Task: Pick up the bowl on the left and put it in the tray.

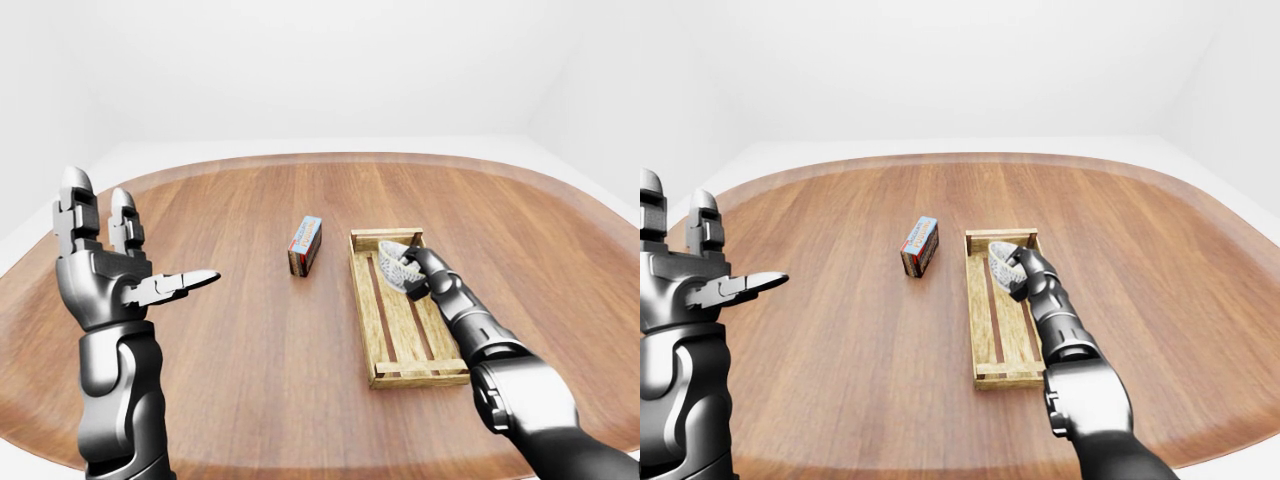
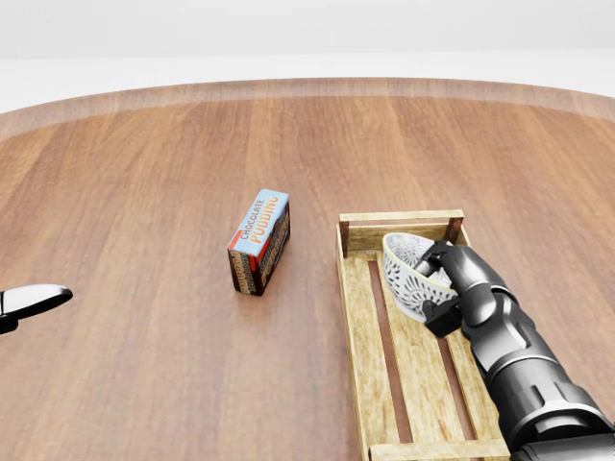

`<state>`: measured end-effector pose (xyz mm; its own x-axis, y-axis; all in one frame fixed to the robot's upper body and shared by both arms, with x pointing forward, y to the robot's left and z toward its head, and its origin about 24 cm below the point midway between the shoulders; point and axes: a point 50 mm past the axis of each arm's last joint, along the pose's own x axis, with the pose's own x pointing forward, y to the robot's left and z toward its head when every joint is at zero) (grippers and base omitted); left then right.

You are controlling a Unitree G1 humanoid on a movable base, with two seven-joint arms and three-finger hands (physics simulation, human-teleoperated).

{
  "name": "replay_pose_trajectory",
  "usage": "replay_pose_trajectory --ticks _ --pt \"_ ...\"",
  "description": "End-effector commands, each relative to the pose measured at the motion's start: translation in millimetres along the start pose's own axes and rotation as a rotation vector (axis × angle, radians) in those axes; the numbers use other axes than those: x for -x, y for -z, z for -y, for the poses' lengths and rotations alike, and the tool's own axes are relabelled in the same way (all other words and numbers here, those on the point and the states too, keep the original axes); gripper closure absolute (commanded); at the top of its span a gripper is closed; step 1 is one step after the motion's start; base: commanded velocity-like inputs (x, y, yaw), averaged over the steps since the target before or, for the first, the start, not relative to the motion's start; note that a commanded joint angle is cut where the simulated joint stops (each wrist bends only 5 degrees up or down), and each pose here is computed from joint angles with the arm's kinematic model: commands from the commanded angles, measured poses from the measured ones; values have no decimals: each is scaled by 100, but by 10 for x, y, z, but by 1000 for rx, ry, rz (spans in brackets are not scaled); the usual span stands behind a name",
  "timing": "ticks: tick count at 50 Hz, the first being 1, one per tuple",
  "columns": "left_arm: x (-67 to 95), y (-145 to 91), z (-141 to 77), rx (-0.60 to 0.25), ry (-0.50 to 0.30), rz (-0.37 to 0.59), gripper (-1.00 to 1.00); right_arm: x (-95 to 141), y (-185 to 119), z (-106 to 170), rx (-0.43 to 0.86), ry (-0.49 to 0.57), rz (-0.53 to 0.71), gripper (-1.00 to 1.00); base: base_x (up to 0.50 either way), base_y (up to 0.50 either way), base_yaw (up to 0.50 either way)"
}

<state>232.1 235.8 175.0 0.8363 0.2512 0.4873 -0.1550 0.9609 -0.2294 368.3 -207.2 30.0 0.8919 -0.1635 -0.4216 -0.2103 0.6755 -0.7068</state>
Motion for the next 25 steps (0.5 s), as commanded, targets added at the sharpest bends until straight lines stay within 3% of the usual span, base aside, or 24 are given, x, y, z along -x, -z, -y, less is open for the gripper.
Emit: replay_pose_trajectory --ticks 1,25 --pt "23 185 49 -39 10 -75 -100 11 82 -141 37 -20 -35 100 0 0 0" --pt "18 200 14 -43 1 -83 -100 27 67 -332 71 -70 -45 100 0 0 0"
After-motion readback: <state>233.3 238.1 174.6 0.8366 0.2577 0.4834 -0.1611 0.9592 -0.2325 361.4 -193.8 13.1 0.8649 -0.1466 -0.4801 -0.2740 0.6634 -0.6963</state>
